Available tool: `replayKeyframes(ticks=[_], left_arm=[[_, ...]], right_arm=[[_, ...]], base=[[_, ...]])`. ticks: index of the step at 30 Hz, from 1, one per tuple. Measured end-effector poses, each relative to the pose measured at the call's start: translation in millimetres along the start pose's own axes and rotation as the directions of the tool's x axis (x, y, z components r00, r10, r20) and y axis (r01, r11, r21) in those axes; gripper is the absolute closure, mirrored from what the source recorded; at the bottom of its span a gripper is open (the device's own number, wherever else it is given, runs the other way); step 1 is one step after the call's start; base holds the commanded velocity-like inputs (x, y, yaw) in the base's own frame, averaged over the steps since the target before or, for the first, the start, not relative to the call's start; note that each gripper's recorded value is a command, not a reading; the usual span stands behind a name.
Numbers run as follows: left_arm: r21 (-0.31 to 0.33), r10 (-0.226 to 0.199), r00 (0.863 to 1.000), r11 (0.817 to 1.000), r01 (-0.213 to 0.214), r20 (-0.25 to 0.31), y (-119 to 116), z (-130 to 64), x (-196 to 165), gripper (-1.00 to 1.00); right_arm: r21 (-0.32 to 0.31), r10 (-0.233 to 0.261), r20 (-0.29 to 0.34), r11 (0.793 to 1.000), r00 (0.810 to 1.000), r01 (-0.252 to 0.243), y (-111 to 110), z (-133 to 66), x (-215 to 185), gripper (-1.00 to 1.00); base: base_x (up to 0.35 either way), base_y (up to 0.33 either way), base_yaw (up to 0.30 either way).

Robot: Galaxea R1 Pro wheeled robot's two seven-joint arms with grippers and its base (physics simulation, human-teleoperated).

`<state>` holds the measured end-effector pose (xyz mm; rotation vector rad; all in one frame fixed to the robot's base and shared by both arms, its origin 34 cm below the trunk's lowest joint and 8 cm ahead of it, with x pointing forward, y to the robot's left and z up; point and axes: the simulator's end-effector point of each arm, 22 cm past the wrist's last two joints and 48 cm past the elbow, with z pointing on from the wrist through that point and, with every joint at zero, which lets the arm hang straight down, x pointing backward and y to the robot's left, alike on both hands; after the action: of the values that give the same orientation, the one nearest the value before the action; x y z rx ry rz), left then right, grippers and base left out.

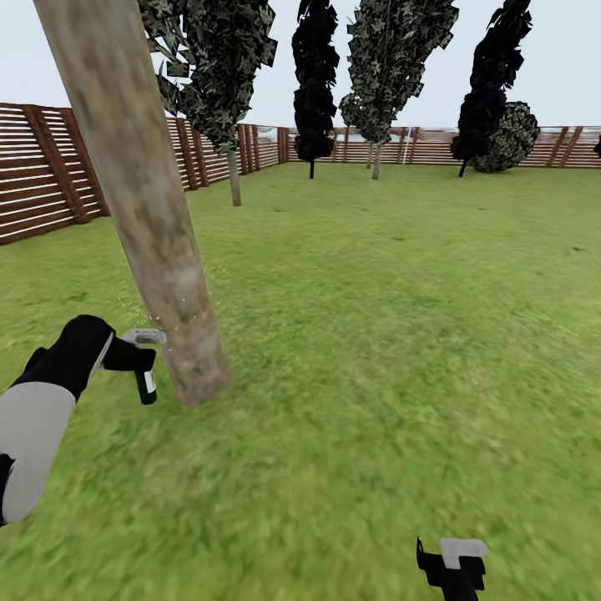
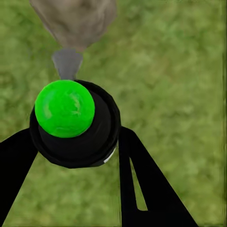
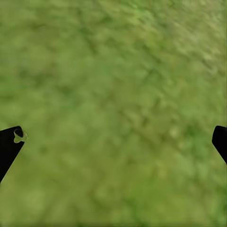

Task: In the garden, pick up the pesticide atomizer on the floor and spray pesticide onto both trees until each tree trunk is fully covered.

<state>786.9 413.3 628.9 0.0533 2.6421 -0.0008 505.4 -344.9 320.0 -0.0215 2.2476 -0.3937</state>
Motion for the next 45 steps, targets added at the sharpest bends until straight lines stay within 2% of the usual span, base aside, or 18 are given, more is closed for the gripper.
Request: replayKeyframes(ticks=[10, 13, 16, 20, 22, 24, 40, 41, 42, 45], left_arm=[[0.006, 0.022, 0.999, 1.000, -0.022, 0.029, -3.5, -8.5, -12.7, 1.00], [-0.019, 0.072, 0.997, 0.997, -0.072, 0.001, -6.8, -4.6, -7.4, 1.00], [-0.031, 0.080, 0.997, 0.996, -0.081, -0.016, -4.4, -2.0, -2.0, 1.00], [-0.117, 0.104, 0.993, 0.987, -0.111, -0.058, 23.9, -3.8, 8.5, 1.00], [-0.138, 0.097, 0.993, 0.985, -0.106, -0.069, 36.5, -5.5, 13.7, 1.00], [-0.140, 0.092, 0.993, 0.985, -0.102, -0.073, 38.9, -5.3, 16.1, 1.00], [-0.126, 0.083, 0.992, 0.988, -0.095, -0.098, 36.3, 6.1, 35.2, 1.00], [-0.127, 0.076, 0.992, 0.988, -0.089, -0.098, 37.7, 6.3, 36.1, 1.00], [-0.107, 0.033, 0.991, 0.993, -0.046, -0.127, 41.2, 19.0, 62.5, 1.00], [-0.102, 0.019, 0.988, 0.994, -0.036, -0.154, 42.1, 28.0, 83.6, 1.00]], right_arm=[[0.000, 0.000, 0.000, 1.000, 1.000, 0.000, 0.0, 0.0, -0.1, -1.00], [0.000, 0.000, 0.000, 1.000, 1.000, 0.000, -0.1, 0.0, -0.1, -1.00], [-0.001, 0.001, 0.001, 1.000, 1.000, -0.001, 0.8, -0.2, -0.3, -1.00], [-0.002, 0.001, 0.001, 1.000, 1.000, -0.001, 1.4, -0.2, -0.6, -1.00], [-0.003, 0.001, 0.001, 1.000, 1.000, -0.001, 1.4, -0.3, -0.5, -1.00], [-0.003, 0.001, 0.001, 1.000, 1.000, -0.001, 2.0, -0.4, -0.5, -1.00], [-0.005, 0.000, 0.001, 1.000, 1.000, 0.000, 2.8, -0.3, -0.6, -1.00], [-0.005, 0.000, 0.001, 1.000, 1.000, 0.000, 2.9, -0.3, -0.6, -1.00], [-0.005, 0.000, 0.001, 1.000, 1.000, 0.000, 2.9, -0.3, -0.6, -1.00], [-0.005, 0.000, 0.001, 1.000, 1.000, 0.000, 2.9, -0.3, -0.6, -1.00]], base=[[0.000, -0.031, 0.000], [0.005, -0.251, 0.000], [0.071, -0.268, 0.132], [0.157, -0.253, 0.266], [0.224, -0.200, 0.277], [0.234, -0.190, 0.278], [0.042, -0.262, 0.088], [0.000, -0.275, 0.274], [0.000, -0.275, 0.276], [0.015, -0.275, 0.183]])
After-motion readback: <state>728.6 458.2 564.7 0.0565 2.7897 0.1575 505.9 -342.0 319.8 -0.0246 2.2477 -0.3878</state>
